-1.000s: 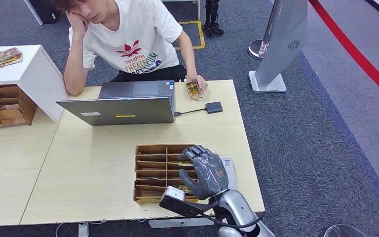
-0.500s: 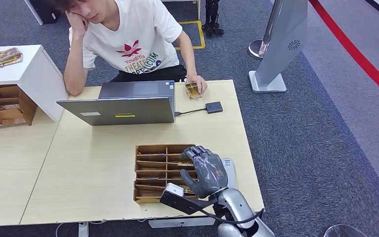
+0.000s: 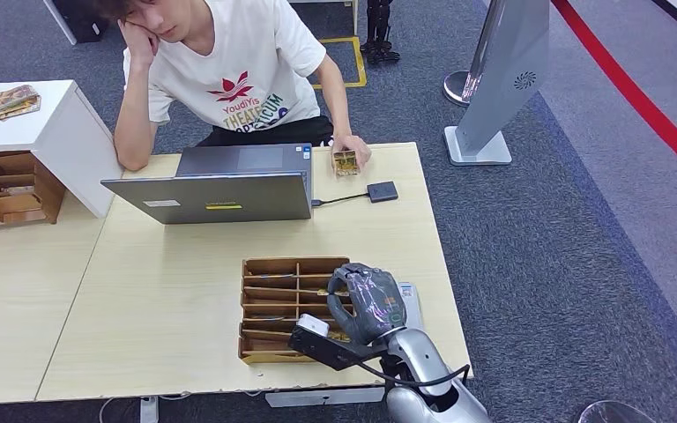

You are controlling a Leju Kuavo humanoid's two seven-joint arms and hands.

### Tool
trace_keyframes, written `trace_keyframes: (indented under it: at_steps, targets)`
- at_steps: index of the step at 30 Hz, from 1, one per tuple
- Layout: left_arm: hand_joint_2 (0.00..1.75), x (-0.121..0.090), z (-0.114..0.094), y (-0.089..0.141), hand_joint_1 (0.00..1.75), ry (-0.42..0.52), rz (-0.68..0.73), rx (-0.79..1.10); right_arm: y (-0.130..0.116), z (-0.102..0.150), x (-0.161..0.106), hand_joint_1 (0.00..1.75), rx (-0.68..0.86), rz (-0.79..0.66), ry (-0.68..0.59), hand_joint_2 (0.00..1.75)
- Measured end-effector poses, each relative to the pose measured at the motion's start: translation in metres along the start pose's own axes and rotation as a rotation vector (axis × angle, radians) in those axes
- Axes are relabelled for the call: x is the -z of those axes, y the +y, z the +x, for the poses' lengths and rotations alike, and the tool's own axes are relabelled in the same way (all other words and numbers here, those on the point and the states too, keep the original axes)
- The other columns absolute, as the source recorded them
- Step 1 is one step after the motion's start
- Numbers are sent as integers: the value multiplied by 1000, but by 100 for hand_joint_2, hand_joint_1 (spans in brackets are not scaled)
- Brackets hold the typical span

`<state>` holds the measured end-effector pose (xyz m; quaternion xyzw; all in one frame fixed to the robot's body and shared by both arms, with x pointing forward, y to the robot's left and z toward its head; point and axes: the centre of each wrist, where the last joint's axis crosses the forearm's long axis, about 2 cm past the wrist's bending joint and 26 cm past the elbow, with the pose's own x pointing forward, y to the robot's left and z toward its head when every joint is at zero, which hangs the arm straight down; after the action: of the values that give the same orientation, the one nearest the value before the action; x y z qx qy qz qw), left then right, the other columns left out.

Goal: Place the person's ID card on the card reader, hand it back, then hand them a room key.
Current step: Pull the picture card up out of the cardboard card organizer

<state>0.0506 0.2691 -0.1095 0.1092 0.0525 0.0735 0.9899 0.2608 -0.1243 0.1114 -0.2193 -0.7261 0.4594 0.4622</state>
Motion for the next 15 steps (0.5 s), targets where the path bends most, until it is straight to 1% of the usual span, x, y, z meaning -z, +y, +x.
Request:
trace_keyframes:
  at_steps: [15]
  targets:
    - [175, 0, 0, 0, 0, 0, 0, 0, 2, -2, 3, 119, 1, 10, 14, 175]
